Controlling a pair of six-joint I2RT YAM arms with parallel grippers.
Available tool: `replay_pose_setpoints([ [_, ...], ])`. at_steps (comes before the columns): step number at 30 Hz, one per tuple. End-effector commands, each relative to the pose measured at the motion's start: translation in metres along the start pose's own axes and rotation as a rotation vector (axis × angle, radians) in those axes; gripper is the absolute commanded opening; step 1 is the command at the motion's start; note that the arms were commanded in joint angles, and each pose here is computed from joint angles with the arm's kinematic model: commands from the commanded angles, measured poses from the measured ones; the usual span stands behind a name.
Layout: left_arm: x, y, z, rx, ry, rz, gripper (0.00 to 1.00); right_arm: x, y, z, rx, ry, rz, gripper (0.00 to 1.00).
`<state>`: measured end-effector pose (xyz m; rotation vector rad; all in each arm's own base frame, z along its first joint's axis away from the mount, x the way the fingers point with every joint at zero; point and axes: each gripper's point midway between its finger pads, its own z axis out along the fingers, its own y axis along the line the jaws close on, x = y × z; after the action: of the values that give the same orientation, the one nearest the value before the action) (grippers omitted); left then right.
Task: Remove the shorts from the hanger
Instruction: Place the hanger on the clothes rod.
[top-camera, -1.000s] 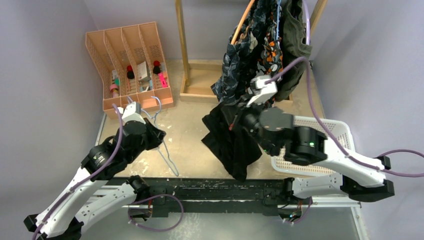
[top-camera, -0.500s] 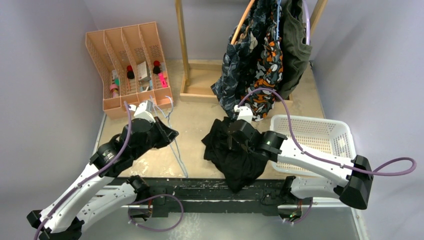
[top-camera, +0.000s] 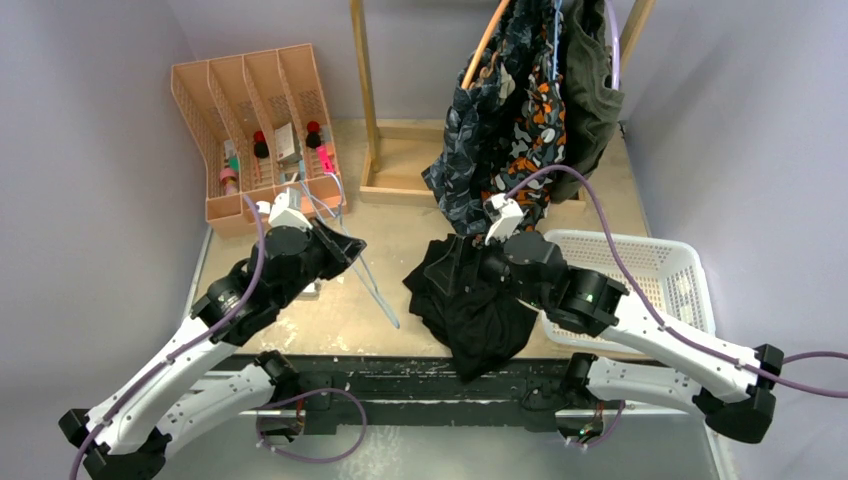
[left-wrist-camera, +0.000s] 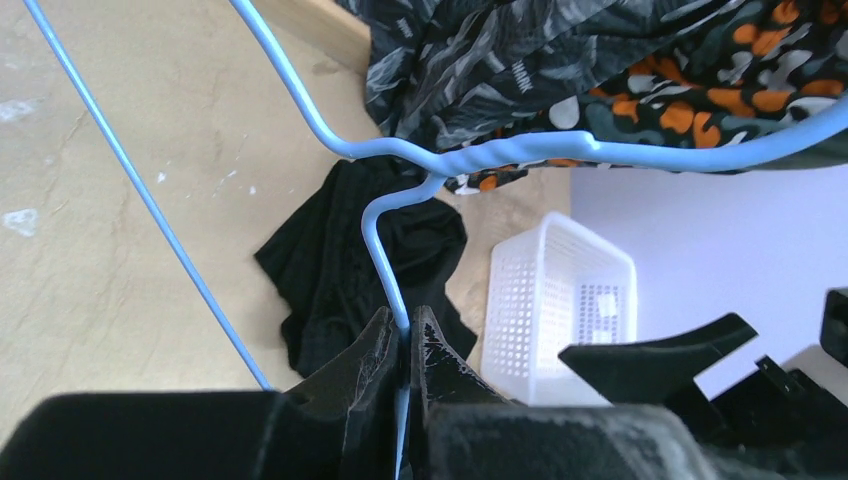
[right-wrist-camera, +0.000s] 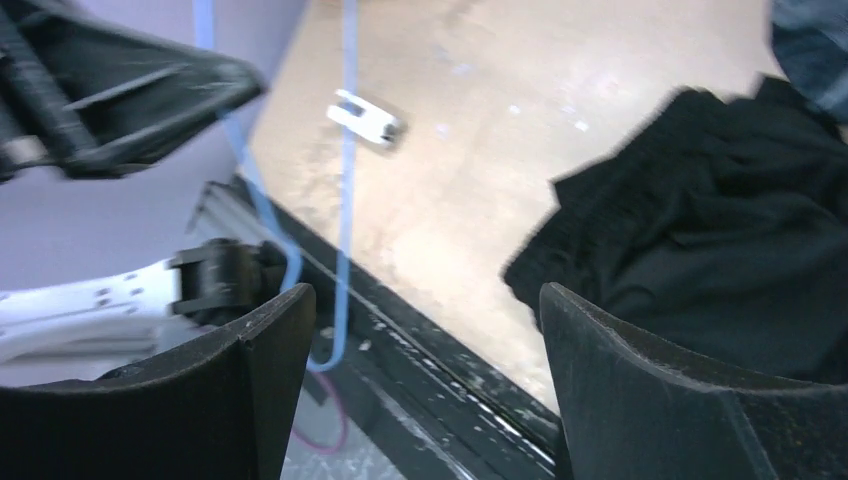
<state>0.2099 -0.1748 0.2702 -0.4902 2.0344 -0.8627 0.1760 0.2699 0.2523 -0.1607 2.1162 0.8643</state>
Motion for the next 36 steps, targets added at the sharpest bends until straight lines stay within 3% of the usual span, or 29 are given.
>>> replay_pose_setpoints([
  [1, -0.035, -0.046, -0.001, 0.125, -0.116, -0.1, 0.0, -0.027, 0.068, -0.014, -0.297, -0.039, -0.055, 0.84],
  [7, -0.053, -0.056, -0.002, 0.113, -0.168, -0.087, 0.0, -0.011, 0.105, -0.006, -0.473, 0.042, -0.154, 0.82],
  [13, -0.069, -0.049, -0.009, -0.009, -0.201, -0.115, 0.0, -0.001, 0.114, 0.007, -0.363, 0.018, -0.268, 0.77],
  [16, -0.074, -0.049, -0.012, -0.032, -0.208, -0.108, 0.0, 0.013, 0.099, 0.025, -0.231, 0.072, -0.332, 0.72],
  [19, -0.077, -0.05, -0.016, -0.03, -0.216, -0.115, 0.0, 0.018, 0.085, 0.038, -0.121, 0.097, -0.384, 0.63],
  [24, -0.074, -0.049, -0.017, -0.026, -0.204, -0.117, 0.0, 0.007, 0.095, 0.044, -0.139, 0.06, -0.425, 0.42],
  [28, -0.077, -0.044, -0.019, -0.045, -0.227, -0.113, 0.0, 0.006, 0.093, 0.046, -0.109, 0.049, -0.443, 0.37],
  [33, -0.08, -0.044, -0.019, -0.044, -0.239, -0.109, 0.0, 0.007, 0.095, 0.047, -0.124, 0.044, -0.451, 0.0],
  [35, -0.08, -0.043, -0.019, -0.046, -0.24, -0.091, 0.0, 0.006, 0.097, 0.046, -0.132, 0.039, -0.439, 0.0],
  [36, -0.08, -0.042, -0.019, -0.049, -0.244, -0.081, 0.06, 0.004, 0.098, 0.046, -0.132, 0.033, -0.429, 0.0],
])
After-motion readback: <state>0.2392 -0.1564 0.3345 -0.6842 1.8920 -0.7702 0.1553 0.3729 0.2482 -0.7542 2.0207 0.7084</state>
